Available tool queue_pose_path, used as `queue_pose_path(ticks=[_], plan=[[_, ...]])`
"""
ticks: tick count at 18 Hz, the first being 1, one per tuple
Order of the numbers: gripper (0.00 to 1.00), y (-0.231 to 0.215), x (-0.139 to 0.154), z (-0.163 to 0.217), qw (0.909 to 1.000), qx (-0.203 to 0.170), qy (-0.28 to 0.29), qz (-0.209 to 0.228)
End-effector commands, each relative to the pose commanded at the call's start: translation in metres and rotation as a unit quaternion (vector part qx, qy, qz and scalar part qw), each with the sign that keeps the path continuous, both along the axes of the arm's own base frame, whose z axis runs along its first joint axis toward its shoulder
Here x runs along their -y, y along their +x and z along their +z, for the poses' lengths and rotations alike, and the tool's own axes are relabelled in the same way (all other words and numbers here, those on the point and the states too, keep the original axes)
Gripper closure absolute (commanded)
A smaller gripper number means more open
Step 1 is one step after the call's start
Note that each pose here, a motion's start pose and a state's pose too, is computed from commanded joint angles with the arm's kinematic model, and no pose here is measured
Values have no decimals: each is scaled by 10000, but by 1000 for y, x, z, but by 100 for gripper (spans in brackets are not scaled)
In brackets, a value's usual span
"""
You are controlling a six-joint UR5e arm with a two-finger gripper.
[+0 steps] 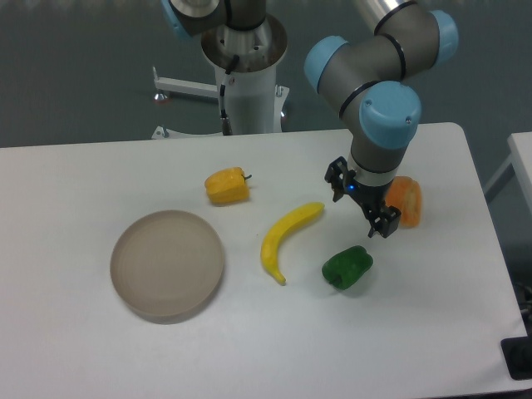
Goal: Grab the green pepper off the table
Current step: 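Move the open gripper down over the green bell pepper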
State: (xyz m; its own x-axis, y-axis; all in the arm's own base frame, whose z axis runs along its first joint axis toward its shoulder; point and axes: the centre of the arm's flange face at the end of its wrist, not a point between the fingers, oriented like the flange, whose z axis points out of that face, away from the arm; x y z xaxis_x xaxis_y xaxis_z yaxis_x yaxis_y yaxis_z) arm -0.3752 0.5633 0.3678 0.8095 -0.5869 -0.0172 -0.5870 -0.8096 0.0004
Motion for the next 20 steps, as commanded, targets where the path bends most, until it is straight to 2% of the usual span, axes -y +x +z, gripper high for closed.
queue_pose_path(ticks=[4,7,12,15,20], plan=[[0,-4,3,2,10000,-5,16,38],[0,-19,7,-4,9996,154,171,172],[0,-34,-6,-36,9992,319,75,245],[0,-40,-13,-52,9958,568,292,650],[0,-42,-17,-77,9949,708,201,684]])
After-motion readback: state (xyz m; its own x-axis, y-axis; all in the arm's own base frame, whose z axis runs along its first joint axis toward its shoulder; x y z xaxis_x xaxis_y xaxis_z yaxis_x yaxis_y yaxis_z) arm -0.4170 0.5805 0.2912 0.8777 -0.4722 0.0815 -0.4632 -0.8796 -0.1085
